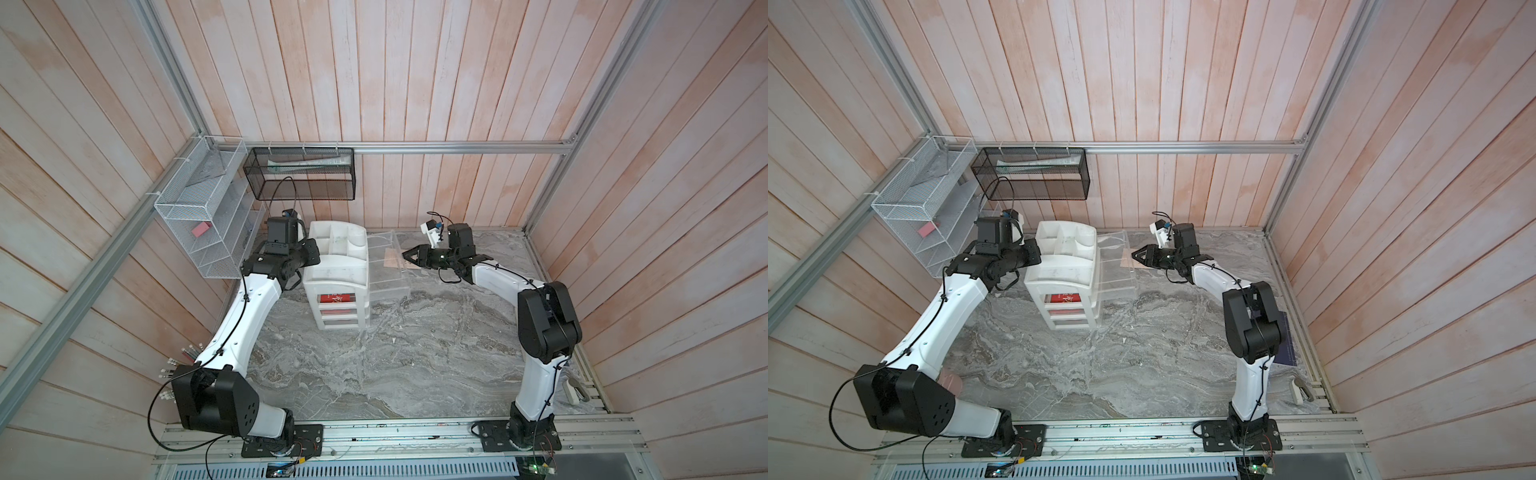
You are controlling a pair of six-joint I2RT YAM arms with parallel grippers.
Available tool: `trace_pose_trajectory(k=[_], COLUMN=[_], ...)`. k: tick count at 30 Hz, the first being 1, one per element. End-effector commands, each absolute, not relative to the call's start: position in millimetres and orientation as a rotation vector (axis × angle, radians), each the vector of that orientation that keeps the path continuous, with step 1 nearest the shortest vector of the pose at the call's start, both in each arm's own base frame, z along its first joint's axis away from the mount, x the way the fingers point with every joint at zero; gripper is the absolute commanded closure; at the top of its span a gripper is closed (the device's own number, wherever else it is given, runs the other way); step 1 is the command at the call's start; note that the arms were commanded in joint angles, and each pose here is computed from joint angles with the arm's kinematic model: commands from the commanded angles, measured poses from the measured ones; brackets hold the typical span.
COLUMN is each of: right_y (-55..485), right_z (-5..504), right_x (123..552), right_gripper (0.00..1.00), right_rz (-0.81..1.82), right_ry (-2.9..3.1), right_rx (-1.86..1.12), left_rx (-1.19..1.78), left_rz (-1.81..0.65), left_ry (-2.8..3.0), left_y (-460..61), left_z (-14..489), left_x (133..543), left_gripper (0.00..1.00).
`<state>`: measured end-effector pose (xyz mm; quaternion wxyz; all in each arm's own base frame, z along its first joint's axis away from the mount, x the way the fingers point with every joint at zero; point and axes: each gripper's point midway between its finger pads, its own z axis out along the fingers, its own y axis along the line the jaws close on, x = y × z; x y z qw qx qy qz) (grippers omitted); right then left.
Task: Take the postcards out of the drawer
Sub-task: Close the drawer at the center of the board.
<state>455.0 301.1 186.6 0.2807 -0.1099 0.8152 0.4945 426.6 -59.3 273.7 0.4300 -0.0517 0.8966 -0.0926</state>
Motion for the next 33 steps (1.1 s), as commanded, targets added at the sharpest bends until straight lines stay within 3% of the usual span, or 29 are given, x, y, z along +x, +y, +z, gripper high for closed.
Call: trace_pose_trajectory(k=[1,10,18,33], right_y=[334,343,312,317], right_z=[203,206,183,166], right_x=[428,414,421,373], right_gripper=[0.67,0.67,0.68,0.69], right_rz=[1.408,1.429,1.350,1.369], right_ry=[2.160,2.154,2.220,2.274], right_rx=[-0.415,-0.424,-0.317,-0.370], left_rx=[-0.101,-0.128,-0.142,-0.158], left_rz=[-0.294,-0.277,-0.260,-0.257], left_ry=[2.265,2.283,2.289,2.297], left_y=[-75,-71,-68,-67], left_z=[263,257,254,251], left_x=[427,427,425,425], left_gripper=[0.88,0.88,0.90,0.92])
